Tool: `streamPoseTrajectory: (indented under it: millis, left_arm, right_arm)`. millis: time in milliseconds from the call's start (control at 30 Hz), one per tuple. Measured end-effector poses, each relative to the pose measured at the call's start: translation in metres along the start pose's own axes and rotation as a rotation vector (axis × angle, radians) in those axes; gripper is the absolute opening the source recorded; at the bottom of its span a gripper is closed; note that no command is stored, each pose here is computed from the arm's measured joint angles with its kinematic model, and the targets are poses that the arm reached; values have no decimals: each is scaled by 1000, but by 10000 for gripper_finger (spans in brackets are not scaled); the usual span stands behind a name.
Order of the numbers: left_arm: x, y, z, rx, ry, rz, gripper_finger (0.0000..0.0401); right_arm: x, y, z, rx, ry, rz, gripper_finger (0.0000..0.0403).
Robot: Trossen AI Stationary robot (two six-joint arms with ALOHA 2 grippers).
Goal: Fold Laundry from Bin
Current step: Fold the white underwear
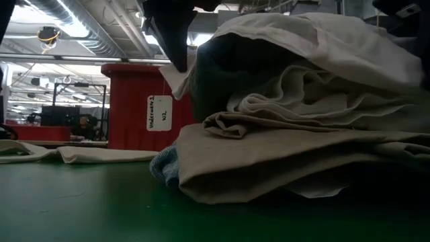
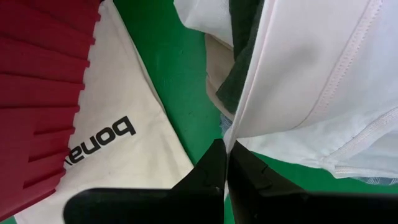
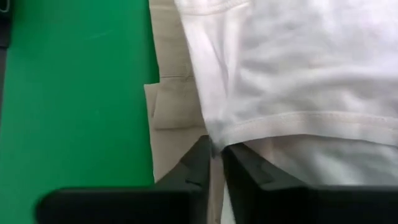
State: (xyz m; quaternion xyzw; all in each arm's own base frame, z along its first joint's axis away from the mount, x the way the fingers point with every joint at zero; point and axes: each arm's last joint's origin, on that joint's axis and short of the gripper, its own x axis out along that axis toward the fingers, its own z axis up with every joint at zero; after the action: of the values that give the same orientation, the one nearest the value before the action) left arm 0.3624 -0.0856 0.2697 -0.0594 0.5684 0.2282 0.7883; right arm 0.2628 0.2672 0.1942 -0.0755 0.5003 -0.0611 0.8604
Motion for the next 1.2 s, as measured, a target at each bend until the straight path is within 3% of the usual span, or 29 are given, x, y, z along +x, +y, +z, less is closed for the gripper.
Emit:
streamPoseTrajectory:
  millis: [133, 300, 433, 600, 967, 1200]
  left_arm:
    - [0, 0, 0, 0, 0, 0, 0]
    - [0, 0, 0, 0, 0, 0, 0]
    - [0, 0, 0, 0, 0, 0, 0]
    - [0, 0, 0, 1, 0, 1, 2]
    - [0, 1, 0, 73, 1, 6, 91]
    - [-17, -4, -8, 135, -40, -15, 94]
  right_arm:
    - [0, 0, 0, 1, -4, -3, 7]
    - [-4, 1, 5, 21, -9, 17, 20]
    - [-19, 3, 18, 27, -23, 59, 6]
    - [-36, 0, 30, 28, -30, 37, 9]
    - [-63, -11, 49, 30, -102, -66, 3]
    - [-55, -27, 61, 69, -104, -124, 2]
